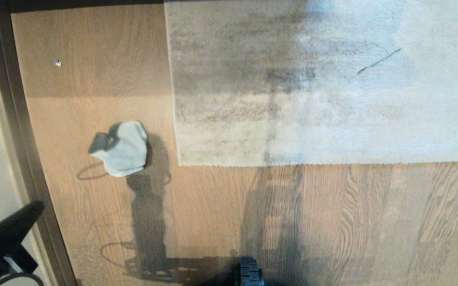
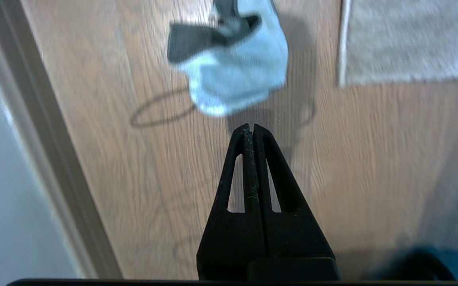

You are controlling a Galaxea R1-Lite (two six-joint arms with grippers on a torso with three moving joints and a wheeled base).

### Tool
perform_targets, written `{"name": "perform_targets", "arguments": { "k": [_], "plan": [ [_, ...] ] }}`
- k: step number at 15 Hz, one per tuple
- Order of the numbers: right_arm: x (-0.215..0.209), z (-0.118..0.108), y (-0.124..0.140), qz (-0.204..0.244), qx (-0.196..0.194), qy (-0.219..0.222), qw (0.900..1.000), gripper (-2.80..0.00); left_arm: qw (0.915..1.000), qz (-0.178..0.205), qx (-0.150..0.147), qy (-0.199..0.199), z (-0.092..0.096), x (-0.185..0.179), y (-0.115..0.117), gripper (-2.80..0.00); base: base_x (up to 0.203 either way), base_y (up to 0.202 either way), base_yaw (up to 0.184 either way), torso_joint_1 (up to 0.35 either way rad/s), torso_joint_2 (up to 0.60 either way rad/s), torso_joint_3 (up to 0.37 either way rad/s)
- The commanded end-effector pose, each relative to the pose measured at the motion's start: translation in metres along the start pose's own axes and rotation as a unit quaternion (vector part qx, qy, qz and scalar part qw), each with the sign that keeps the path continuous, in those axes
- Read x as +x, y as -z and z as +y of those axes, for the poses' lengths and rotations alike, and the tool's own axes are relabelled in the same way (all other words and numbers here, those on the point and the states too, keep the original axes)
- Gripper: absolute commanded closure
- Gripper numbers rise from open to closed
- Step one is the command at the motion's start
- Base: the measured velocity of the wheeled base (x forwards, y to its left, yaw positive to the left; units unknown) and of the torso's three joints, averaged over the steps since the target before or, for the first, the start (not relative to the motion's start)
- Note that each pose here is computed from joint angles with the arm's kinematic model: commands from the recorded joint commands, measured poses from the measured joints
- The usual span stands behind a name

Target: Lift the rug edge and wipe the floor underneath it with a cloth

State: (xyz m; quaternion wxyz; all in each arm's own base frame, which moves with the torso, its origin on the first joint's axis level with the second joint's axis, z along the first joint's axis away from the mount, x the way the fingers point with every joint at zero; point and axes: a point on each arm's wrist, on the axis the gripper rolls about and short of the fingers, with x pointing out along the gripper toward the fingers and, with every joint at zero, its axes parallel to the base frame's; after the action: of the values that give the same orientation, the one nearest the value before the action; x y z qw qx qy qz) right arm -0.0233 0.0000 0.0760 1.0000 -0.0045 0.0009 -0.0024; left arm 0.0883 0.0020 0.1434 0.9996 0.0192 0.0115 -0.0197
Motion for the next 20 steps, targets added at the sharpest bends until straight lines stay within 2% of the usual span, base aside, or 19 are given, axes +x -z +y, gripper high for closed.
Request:
{"name": "perform_targets", "arguments": {
  "k": [1, 9, 13, 17, 20],
  "plan": [
    [0.000, 0.000, 0.000, 0.001, 0.000, 0.000, 1.000, 0.00, 0.9996, -0.029, 0.002, 0.000, -0.003, -0.030, 0.001, 0.00, 0.000, 0.000, 0.000, 0.000, 0.00, 0.000],
    [0.000, 0.000, 0.000, 0.001, 0.000, 0.000, 1.000, 0.00, 0.9999, -0.013, -0.003, 0.002, -0.008, -0.078, 0.032, 0.00, 0.000, 0.000, 0.000, 0.000, 0.00, 0.000],
    [0.000, 0.000, 0.000, 0.001, 0.000, 0.000, 1.000, 0.00, 1.0000, -0.005, -0.003, 0.004, -0.009, -0.089, 0.044, 0.00, 0.000, 0.000, 0.000, 0.000, 0.00, 0.000],
    [0.000, 0.000, 0.000, 0.001, 0.000, 0.000, 1.000, 0.00, 0.9998, -0.014, -0.003, 0.013, -0.010, -0.098, 0.052, 0.00, 0.000, 0.000, 0.000, 0.000, 0.00, 0.000],
    [0.000, 0.000, 0.000, 0.000, 0.000, 0.000, 1.000, 0.00, 0.9994, -0.036, -0.002, 0.002, -0.010, -0.108, 0.063, 0.00, 0.000, 0.000, 0.000, 0.000, 0.00, 0.000]
  ]
}}
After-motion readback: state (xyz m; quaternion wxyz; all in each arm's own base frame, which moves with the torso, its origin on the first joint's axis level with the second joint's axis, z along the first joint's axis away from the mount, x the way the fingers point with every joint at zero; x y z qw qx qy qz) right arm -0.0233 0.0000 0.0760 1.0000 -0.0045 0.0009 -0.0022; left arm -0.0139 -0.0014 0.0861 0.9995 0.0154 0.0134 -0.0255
